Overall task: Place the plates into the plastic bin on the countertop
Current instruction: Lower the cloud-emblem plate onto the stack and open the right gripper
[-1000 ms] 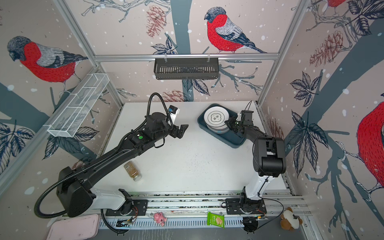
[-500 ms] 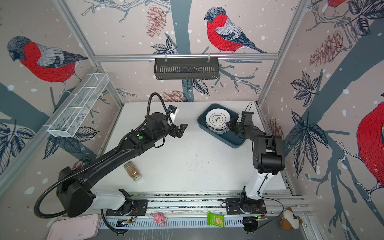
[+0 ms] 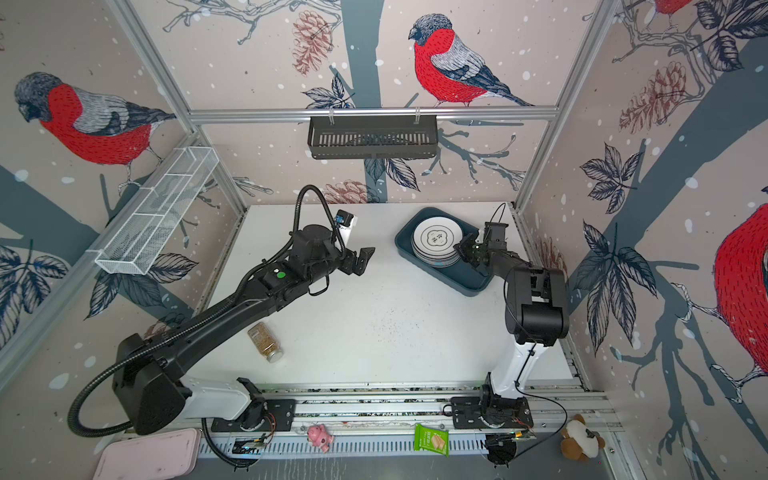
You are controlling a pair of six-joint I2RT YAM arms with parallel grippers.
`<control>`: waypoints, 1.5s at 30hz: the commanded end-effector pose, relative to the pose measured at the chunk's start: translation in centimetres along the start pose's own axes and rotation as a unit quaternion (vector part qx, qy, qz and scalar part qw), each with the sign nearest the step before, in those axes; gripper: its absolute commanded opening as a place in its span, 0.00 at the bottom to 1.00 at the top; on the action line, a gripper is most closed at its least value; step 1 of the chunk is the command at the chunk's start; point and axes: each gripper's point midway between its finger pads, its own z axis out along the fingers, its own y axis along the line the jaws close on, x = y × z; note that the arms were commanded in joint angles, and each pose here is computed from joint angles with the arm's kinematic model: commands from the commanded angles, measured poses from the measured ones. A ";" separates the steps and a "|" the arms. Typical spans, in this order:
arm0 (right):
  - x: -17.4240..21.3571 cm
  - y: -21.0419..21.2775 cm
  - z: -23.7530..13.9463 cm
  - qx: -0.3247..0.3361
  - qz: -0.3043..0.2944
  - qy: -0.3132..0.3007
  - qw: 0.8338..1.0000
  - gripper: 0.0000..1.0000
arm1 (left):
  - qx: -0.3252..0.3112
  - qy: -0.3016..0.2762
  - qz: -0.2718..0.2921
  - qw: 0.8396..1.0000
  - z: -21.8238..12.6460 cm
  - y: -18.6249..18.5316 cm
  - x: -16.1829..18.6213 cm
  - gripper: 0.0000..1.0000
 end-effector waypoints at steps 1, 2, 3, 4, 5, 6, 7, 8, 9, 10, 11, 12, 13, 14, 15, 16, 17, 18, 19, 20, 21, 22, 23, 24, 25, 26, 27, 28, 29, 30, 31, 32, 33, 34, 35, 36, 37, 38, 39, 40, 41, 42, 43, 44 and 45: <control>0.1 -0.4 0.1 0.011 -0.007 0.001 1.000 0.13 | 0.002 -0.017 0.003 1.000 -0.2 -0.1 -1.0 0.97; 0.1 -0.5 0.1 0.013 -0.006 0.002 1.000 0.14 | 0.001 -0.016 0.003 1.000 -0.2 -0.1 -1.0 0.96; 0.2 -0.6 0.1 0.013 -0.006 0.003 1.000 0.15 | 0.001 -0.016 0.003 1.000 -0.2 -0.1 -1.0 0.96; 0.2 -0.7 0.1 0.015 -0.006 0.003 1.000 0.15 | 0.001 -0.016 0.003 1.000 -0.2 -0.1 -0.9 0.96; 0.2 -0.7 0.1 0.015 -0.006 0.003 1.000 0.16 | 0.001 -0.017 0.003 1.000 -0.3 -0.1 -1.0 0.96; 0.2 -0.6 0.0 0.016 -0.007 0.003 1.000 0.18 | 0.001 -0.016 0.003 1.000 -0.2 -0.1 -1.0 0.97; 0.2 -0.7 0.0 0.017 -0.008 0.003 1.000 0.19 | 0.002 -0.018 0.003 1.000 -0.3 -0.1 -1.1 0.96; 0.3 -0.8 0.0 0.019 -0.008 0.003 1.000 0.21 | 0.002 -0.017 0.003 1.000 -0.3 -0.1 -1.0 0.96; 0.3 -0.8 0.0 0.020 -0.010 0.003 1.000 0.22 | 0.001 -0.018 0.003 1.000 -0.3 -0.1 -1.0 0.97; 0.2 -0.8 0.0 0.020 -0.010 0.002 1.000 0.23 | 0.001 -0.018 0.003 1.000 -0.3 -0.1 -1.1 0.97; 0.2 -0.8 -0.1 0.022 -0.011 0.003 1.000 0.24 | 0.001 -0.018 0.003 1.000 -0.3 -0.1 -1.1 0.96; 0.2 -0.8 -0.1 0.023 -0.012 0.002 1.000 0.25 | 0.000 -0.017 0.003 1.000 -0.3 -0.1 -1.0 0.96; 0.2 -0.8 -0.1 0.024 -0.013 0.002 1.000 0.26 | 0.001 -0.017 0.004 1.000 -0.3 -0.1 -1.0 0.96; 0.1 -0.7 -0.2 0.024 -0.016 0.001 1.000 0.27 | 0.001 -0.017 0.004 1.000 -0.3 -0.1 -1.0 0.96; 0.1 -0.7 -0.2 0.025 -0.017 0.001 1.000 0.29 | -0.001 -0.016 0.004 1.000 -0.2 0.0 -0.9 0.96; 0.1 -0.6 -0.3 0.026 -0.019 0.000 0.999 0.30 | 0.000 -0.016 0.004 1.000 -0.2 -0.1 -1.0 0.96; 0.0 -0.5 -0.4 0.026 -0.021 -0.002 0.999 0.31 | 0.001 -0.017 0.004 1.000 -0.3 -0.1 -1.0 0.97; -0.1 -0.5 -0.4 0.028 -0.023 -0.003 0.999 0.31 | 0.000 -0.017 0.004 1.000 -0.2 0.0 -1.0 0.96; -0.2 -0.5 -0.5 0.030 -0.023 -0.004 0.999 0.33 | 0.000 -0.017 0.004 1.000 -0.3 -0.1 -1.0 0.96; -0.2 -0.4 -0.6 0.032 -0.026 -0.005 0.999 0.33 | -0.001 -0.015 0.004 1.000 -0.2 0.0 -0.9 0.96; -0.3 -0.4 -0.7 0.034 -0.029 -0.007 0.999 0.34 | 0.000 -0.016 0.004 1.000 -0.2 -0.1 -1.0 0.96; -0.4 -0.4 -0.8 0.037 -0.031 -0.009 0.999 0.35 | 0.000 -0.016 0.004 1.000 -0.3 -0.1 -1.0 0.96; -0.5 -0.5 -0.9 0.043 -0.032 -0.009 0.999 0.36 | 0.000 -0.016 0.004 1.000 -0.2 -0.1 -1.0 0.96; -0.6 -0.8 -1.0 0.054 -0.032 -0.010 0.998 0.37 | 0.001 -0.016 0.005 1.000 -0.2 -0.1 -1.0 0.96; -0.6 -0.8 -1.0 0.059 -0.035 -0.011 0.998 0.38 | 0.001 -0.016 0.005 1.000 -0.3 -0.1 -1.0 0.96; -0.7 -0.9 -1.0 0.064 -0.037 -0.010 0.997 0.39 | 0.001 -0.016 0.005 1.000 -0.2 -0.1 -1.0 0.96; -0.7 -1.0 -1.1 0.068 -0.037 -0.010 0.997 0.40 | 0.000 -0.016 0.005 1.000 -0.2 -0.1 -1.0 0.96; -0.7 -1.0 -1.1 0.070 -0.039 -0.010 0.997 0.41 | 0.001 -0.016 0.005 1.000 -0.2 -0.1 -1.0 0.96; -0.7 -1.1 -1.1 0.073 -0.039 -0.008 0.996 0.42 | 0.001 -0.016 0.005 1.000 -0.3 -0.1 -1.0 0.96; -0.7 -1.2 -1.2 0.076 -0.039 -0.008 0.996 0.43 | 0.001 -0.017 0.005 1.000 -0.3 -0.1 -1.1 0.96; -0.7 -1.0 -1.2 0.076 -0.041 -0.007 0.996 0.44 | 0.001 -0.017 0.005 1.000 -0.3 -0.1 -1.0 0.96; -0.6 -1.1 -1.2 0.078 -0.042 -0.005 0.996 0.44 | 0.001 -0.017 0.005 1.000 -0.3 -0.1 -1.1 0.97; -0.7 -1.1 -1.2 0.078 -0.043 -0.006 0.996 0.45 | 0.001 -0.016 0.004 1.000 -0.3 -0.1 -1.1 0.96; -0.7 -1.1 -1.2 0.078 -0.044 -0.006 0.996 0.45 | 0.002 -0.016 0.004 1.000 -0.3 -0.1 -1.0 0.96; -0.8 -1.1 -1.2 0.078 -0.045 -0.006 0.996 0.45 | 0.001 -0.017 0.005 1.000 -0.3 -0.1 -1.1 0.96; -0.7 -1.0 -1.2 0.078 -0.046 -0.006 0.996 0.45 | 0.002 -0.015 0.005 1.000 -0.2 -0.1 -1.0 0.96; -0.8 -0.9 -1.3 0.078 -0.047 -0.006 0.996 0.46 | 0.002 -0.016 0.005 1.000 -0.2 -0.1 -1.0 0.96; -0.7 -0.9 -1.3 0.078 -0.048 -0.005 0.996 0.46 | 0.002 -0.016 0.005 1.000 -0.3 -0.1 -1.0 0.96; -0.8 -0.9 -1.3 0.078 -0.048 -0.005 0.996 0.46 | 0.002 -0.016 0.005 1.000 -0.3 -0.1 -1.0 0.96; -0.8 -0.8 -1.3 0.078 -0.050 -0.005 0.996 0.47 | 0.002 -0.016 0.005 1.000 -0.3 -0.1 -1.0 0.96; -0.8 -0.8 -1.3 0.078 -0.051 -0.005 0.996 0.48 | 0.001 -0.016 0.005 1.000 -0.3 -0.1 -1.0 0.96; -0.8 -0.8 -1.3 0.079 -0.052 -0.005 0.995 0.48 | 0.001 -0.016 0.004 1.000 -0.3 -0.1 -1.0 0.96; -0.9 -0.6 -1.4 0.078 -0.055 -0.006 0.995 0.48 | 0.001 -0.016 0.005 1.000 -0.3 -0.1 -1.0 0.96; -0.9 -0.6 -1.5 0.079 -0.056 -0.007 0.995 0.49 | 0.001 -0.015 0.005 1.000 -0.2 -0.1 -1.0 0.96; -1.0 -0.6 -1.6 0.079 -0.057 -0.008 0.995 0.49 | 0.001 -0.016 0.005 1.000 -0.3 -0.1 -1.0 0.96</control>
